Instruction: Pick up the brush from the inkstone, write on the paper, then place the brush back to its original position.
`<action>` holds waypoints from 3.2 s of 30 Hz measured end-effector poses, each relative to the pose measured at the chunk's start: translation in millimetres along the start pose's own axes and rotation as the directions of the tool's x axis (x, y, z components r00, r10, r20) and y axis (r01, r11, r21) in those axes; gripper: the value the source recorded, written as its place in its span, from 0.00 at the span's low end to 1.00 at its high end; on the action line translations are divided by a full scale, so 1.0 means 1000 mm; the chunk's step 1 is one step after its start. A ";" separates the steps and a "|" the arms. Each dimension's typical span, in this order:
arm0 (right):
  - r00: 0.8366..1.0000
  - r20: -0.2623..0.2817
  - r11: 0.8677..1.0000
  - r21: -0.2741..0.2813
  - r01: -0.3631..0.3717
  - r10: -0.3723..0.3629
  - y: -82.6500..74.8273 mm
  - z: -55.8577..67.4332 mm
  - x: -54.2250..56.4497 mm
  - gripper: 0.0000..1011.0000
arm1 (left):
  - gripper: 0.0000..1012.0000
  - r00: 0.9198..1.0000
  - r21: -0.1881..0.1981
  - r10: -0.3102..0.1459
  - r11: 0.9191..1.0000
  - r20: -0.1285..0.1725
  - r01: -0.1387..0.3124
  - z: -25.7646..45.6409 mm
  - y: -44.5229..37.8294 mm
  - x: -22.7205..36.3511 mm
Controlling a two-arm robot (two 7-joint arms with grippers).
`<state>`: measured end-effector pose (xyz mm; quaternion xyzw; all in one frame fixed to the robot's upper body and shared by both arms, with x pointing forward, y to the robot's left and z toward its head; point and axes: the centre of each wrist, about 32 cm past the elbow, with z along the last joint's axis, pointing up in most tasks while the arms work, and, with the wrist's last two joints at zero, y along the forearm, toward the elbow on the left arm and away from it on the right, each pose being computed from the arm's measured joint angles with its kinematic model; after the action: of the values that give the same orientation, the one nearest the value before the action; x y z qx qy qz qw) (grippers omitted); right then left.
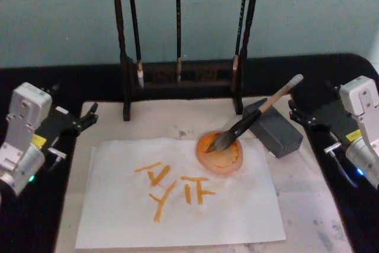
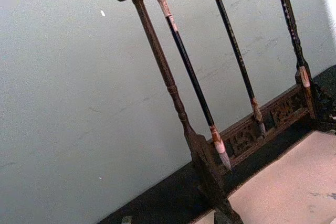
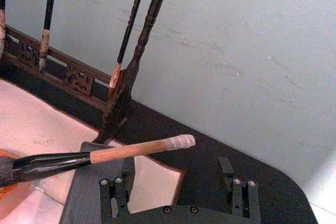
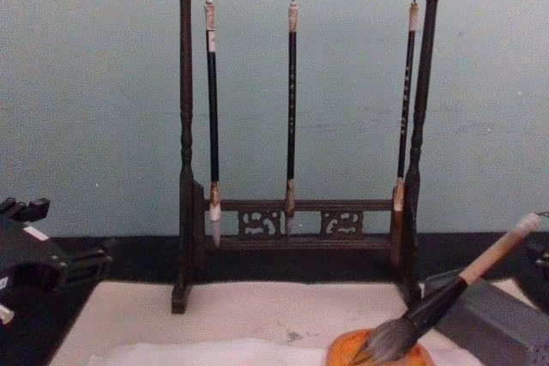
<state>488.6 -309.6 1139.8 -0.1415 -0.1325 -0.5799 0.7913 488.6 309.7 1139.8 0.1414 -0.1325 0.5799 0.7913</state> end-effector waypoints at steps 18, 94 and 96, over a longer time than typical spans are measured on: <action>1.000 0.000 1.000 0.000 0.000 0.000 0.000 0.000 0.000 0.99 | 1.00 1.000 0.000 0.000 1.000 0.000 0.000 0.0000 0.0000 0.0000; 0.705 -0.707 0.983 -0.092 -0.156 0.045 0.007 0.019 0.027 0.99 | 1.00 1.000 0.000 0.000 1.000 0.000 0.000 0.0000 0.0000 0.0000; 0.672 -0.740 0.981 -0.097 -0.167 0.041 0.008 0.018 0.028 0.99 | 1.00 1.000 0.000 0.000 1.000 0.000 0.000 0.0000 0.0000 0.0000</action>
<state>503.3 -324.8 1166.6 0.0341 0.2502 -0.5501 0.7960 488.6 309.7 1139.8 0.1414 -0.1325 0.5799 0.7913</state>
